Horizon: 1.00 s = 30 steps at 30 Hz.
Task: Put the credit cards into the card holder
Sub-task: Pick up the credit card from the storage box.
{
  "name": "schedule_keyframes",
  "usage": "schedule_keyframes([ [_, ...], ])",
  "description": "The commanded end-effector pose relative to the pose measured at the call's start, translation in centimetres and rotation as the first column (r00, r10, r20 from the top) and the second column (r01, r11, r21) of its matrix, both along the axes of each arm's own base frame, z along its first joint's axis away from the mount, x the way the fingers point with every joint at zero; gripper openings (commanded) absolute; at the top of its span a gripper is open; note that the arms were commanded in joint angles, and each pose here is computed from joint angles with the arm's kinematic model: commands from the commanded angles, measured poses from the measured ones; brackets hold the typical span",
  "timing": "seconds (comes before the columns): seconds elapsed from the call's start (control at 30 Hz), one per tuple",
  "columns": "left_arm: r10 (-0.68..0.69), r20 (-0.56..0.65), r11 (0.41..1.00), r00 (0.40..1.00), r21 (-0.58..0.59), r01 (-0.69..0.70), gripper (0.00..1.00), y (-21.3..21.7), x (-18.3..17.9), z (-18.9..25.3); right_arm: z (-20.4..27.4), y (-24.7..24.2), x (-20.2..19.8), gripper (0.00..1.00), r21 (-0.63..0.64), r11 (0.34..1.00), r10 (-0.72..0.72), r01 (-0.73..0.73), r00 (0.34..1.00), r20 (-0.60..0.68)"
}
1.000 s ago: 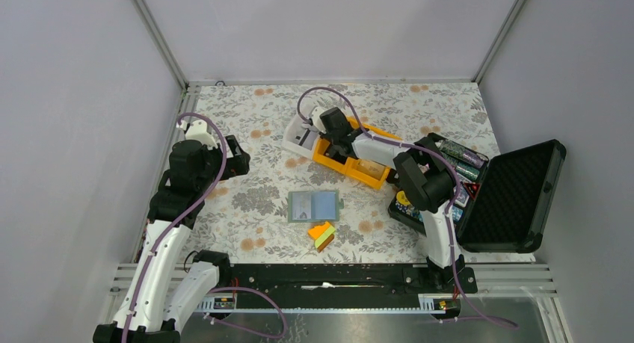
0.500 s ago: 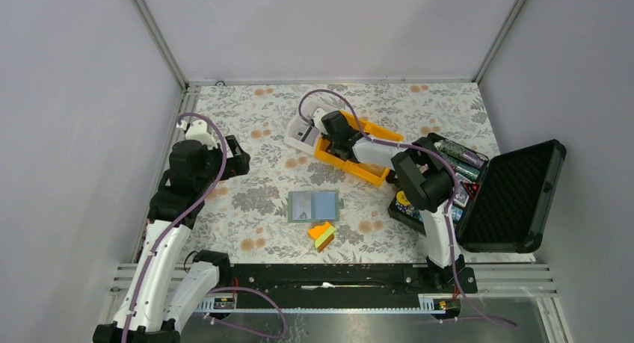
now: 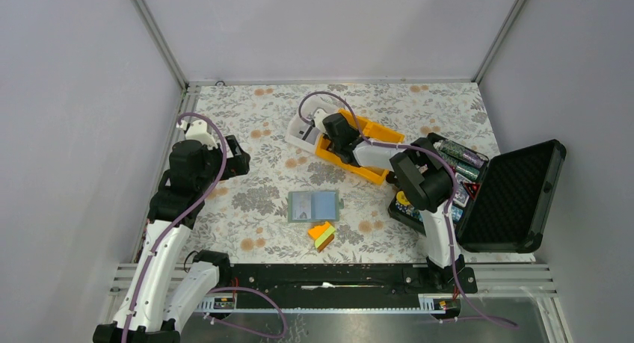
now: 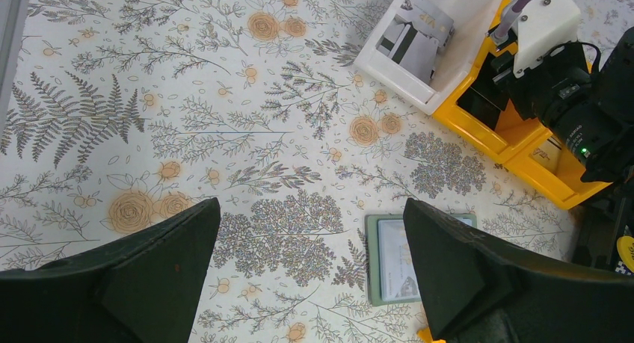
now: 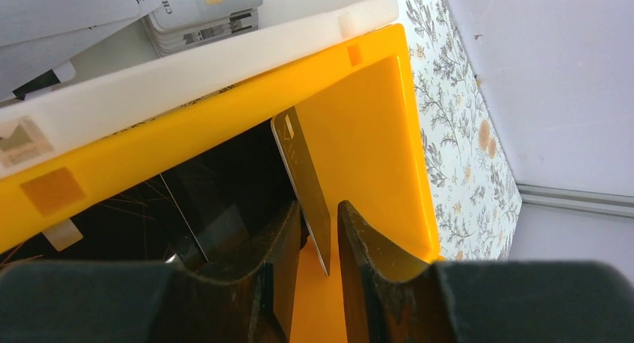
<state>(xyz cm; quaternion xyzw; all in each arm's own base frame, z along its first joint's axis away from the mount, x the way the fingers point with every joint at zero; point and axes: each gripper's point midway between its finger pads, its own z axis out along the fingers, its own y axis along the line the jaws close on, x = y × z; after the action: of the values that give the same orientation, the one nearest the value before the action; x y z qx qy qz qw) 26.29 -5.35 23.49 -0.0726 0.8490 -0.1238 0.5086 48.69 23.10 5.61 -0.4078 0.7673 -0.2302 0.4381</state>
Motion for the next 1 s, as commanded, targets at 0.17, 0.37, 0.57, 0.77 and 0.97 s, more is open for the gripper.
schedule_keyframes([
  [0.17,-0.007,0.044,1.0,0.999,-0.013,0.007,0.99,-0.2,0.4,0.8,-0.7,0.8,0.7,0.31,-0.001,1.0,-0.002,0.002,1.0,-0.014],
  [0.37,-0.006,0.043,1.0,0.999,-0.012,0.006,0.99,-0.2,0.4,0.8,-1.5,0.9,1.0,0.26,-0.015,1.0,0.002,-0.002,1.0,-0.023],
  [0.57,-0.002,0.046,1.0,0.999,-0.009,0.003,0.99,-0.1,0.4,0.9,-0.7,1.3,1.0,0.0,0.039,0.999,-0.012,0.013,1.0,-0.026],
  [0.77,-0.014,0.045,1.0,0.999,-0.011,0.015,0.99,-0.3,0.3,0.8,3.0,2.3,-0.2,0.0,0.26,0.965,0.0,0.021,0.997,-0.08],
  [0.97,-0.064,0.055,0.997,0.996,-0.035,0.066,0.99,-1.3,0.1,1.1,6.0,2.0,-1.6,0.0,0.443,0.896,0.024,0.039,0.99,-0.136],
])
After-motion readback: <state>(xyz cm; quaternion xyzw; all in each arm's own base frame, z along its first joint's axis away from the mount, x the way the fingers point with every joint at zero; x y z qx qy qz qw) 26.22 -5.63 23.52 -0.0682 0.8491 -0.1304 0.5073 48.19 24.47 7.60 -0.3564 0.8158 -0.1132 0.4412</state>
